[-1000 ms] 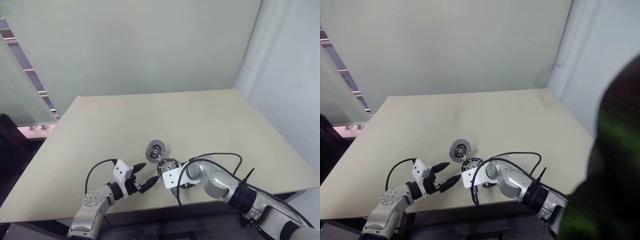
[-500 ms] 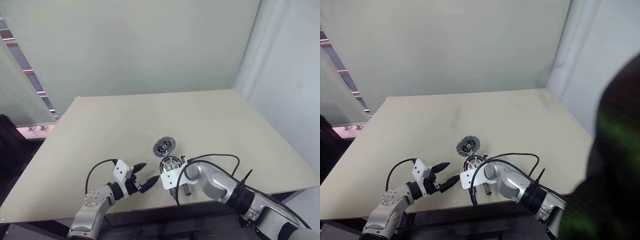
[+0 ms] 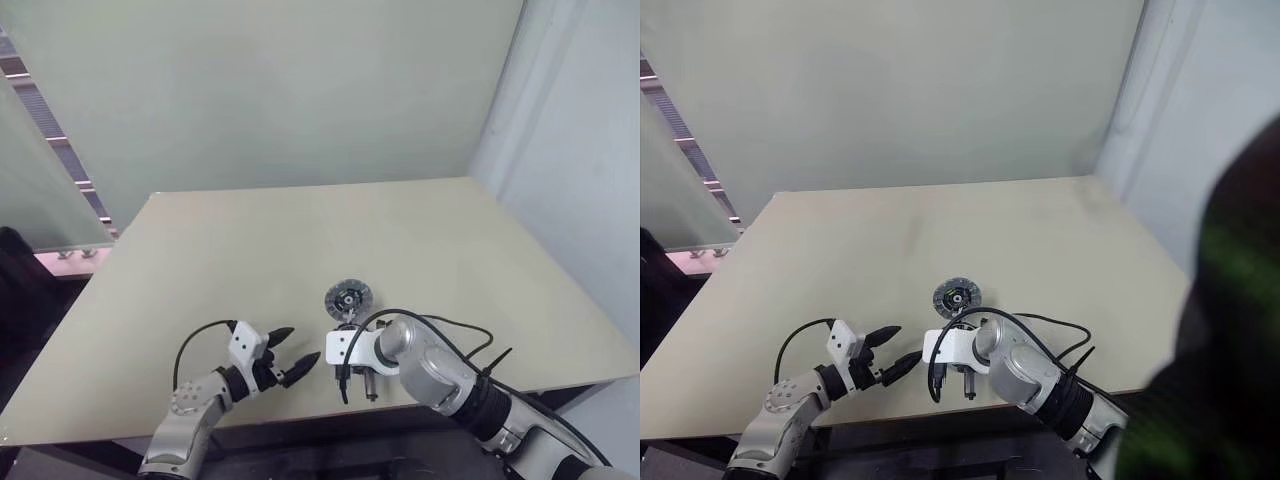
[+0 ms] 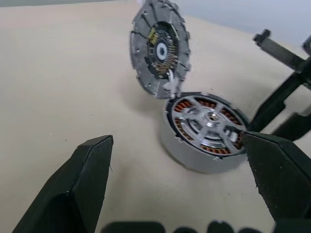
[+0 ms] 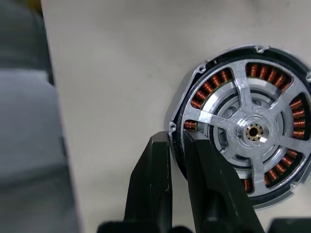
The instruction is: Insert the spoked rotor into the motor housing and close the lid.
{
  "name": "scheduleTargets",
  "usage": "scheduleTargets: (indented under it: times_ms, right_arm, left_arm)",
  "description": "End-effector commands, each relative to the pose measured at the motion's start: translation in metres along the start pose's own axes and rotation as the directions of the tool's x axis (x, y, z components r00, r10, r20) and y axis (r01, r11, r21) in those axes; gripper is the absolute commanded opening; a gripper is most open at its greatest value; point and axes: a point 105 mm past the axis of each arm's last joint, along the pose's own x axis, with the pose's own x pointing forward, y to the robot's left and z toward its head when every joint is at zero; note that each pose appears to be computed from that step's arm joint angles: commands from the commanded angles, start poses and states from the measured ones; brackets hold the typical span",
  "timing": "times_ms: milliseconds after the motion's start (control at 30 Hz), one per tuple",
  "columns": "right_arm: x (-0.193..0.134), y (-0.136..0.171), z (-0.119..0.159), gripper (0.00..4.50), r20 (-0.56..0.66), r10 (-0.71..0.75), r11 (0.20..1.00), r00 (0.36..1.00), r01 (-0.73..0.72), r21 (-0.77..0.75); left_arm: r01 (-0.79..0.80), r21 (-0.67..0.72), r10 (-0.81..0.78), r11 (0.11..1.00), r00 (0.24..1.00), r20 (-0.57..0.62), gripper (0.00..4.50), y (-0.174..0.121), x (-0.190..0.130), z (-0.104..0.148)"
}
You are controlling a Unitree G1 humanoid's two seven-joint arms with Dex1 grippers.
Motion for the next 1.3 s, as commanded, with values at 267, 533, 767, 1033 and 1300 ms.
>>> scheduleTargets:
  times_ms: [267, 533, 767, 1033, 1300]
  right_arm:
    - [-0.006, 0.0, 0.013, 0.09, 0.136, -0.11, 0.83, 0.985, 0.016, 0.558]
    - [0.001, -0.004, 0.022, 0.09, 0.125, -0.184, 0.64, 0.975, 0.022, 0.768]
    - [0.007, -0.003, 0.028, 0.09, 0.129, -0.178, 0.564, 0.976, -0.007, 0.826]
    - [0.009, -0.008, 0.033, 0.09, 0.159, -0.202, 0.527, 0.966, -0.03, 0.849]
    - [0.011, -0.016, 0.038, 0.09, 0.206, -0.247, 0.489, 0.947, -0.062, 0.87]
  left_arm:
    - [-0.019, 0.011, 0.018, 1.0, 0.998, 0.054, 4.5, 0.006, 0.007, 0.006]
    - [-0.043, -0.005, 0.043, 0.999, 0.996, 0.079, 4.5, 0.007, 0.009, 0.004]
    - [-0.076, -0.01, 0.077, 0.997, 0.992, 0.097, 4.5, 0.011, 0.006, 0.004]
    - [-0.151, -0.048, 0.156, 0.987, 0.976, 0.15, 4.5, 0.021, -0.001, 0.009]
    - [-0.214, -0.104, 0.23, 0.971, 0.956, 0.184, 4.5, 0.032, -0.01, 0.013]
